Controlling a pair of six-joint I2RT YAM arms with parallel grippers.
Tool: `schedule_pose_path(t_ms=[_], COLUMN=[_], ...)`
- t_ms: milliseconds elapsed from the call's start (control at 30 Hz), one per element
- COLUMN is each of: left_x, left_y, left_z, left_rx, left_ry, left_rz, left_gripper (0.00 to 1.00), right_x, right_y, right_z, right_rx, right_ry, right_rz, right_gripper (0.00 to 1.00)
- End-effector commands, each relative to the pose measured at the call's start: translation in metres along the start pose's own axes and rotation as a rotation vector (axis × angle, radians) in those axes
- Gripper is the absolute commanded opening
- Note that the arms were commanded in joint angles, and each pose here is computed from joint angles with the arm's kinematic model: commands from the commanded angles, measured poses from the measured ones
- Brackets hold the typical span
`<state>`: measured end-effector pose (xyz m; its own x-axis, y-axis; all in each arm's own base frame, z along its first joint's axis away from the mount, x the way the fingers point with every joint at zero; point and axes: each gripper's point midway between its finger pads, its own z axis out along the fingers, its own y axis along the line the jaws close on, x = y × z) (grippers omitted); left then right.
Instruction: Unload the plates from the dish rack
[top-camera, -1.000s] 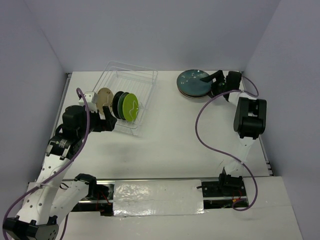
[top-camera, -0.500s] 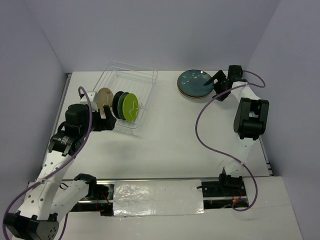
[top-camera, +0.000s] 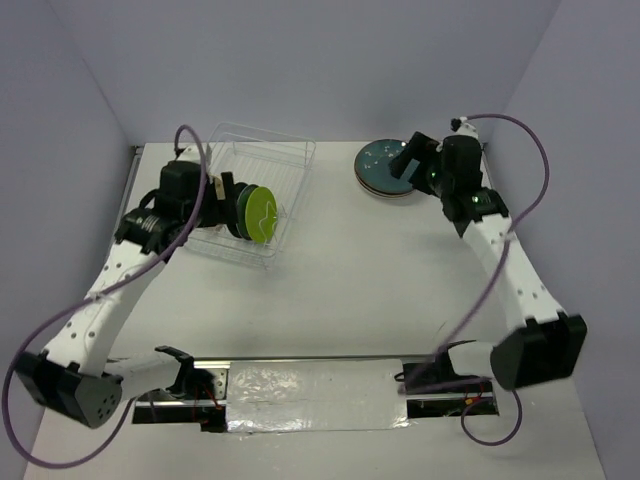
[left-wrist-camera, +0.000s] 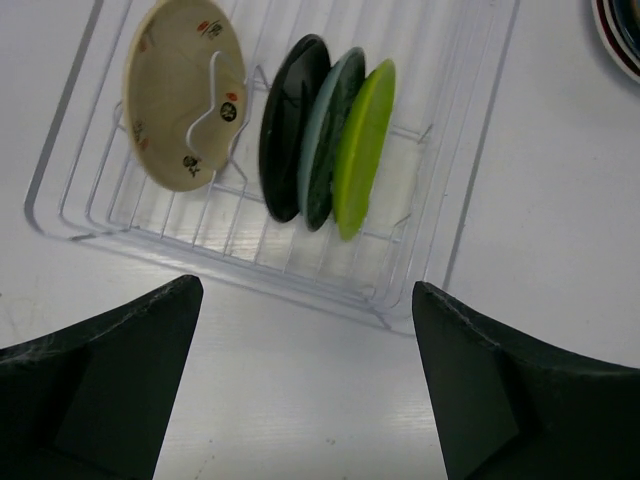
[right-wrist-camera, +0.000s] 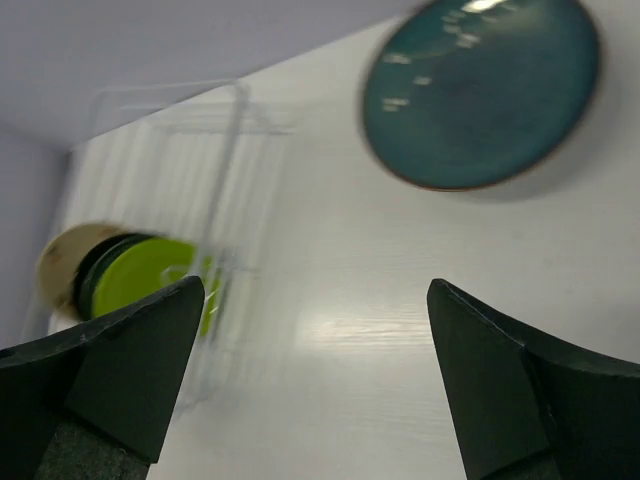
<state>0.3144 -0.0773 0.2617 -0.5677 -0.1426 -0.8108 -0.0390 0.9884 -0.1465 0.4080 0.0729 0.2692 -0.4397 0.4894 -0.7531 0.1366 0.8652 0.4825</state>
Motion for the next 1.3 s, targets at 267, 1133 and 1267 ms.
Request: schedule_pose_path(t_ms=[267, 1133, 1267], left_x=[-0.016, 0.032, 0.022], left_y=[-0.027, -0.031, -0.029], left_z=[0.062, 0.163, 0.151], left_rx=[-0.292, -0.388, -0.388], left_ry=[0.025, 0.152, 0.123], left_rz=[0.120, 0.218, 0.204], left_gripper=[0.75, 0.25, 0.14], right_x=[0.096, 0.122, 0.118], right_y=[0.026, 0.031, 0.032], right_z=[-0.071, -0.090, -0.096], right_rx=[-0.250, -0.358, -0.358], right_ry=[0.066, 0.090, 0.078], right_rz=[-0.211, -0.199, -0.199], right_gripper=[0.95, 0.93, 0.93])
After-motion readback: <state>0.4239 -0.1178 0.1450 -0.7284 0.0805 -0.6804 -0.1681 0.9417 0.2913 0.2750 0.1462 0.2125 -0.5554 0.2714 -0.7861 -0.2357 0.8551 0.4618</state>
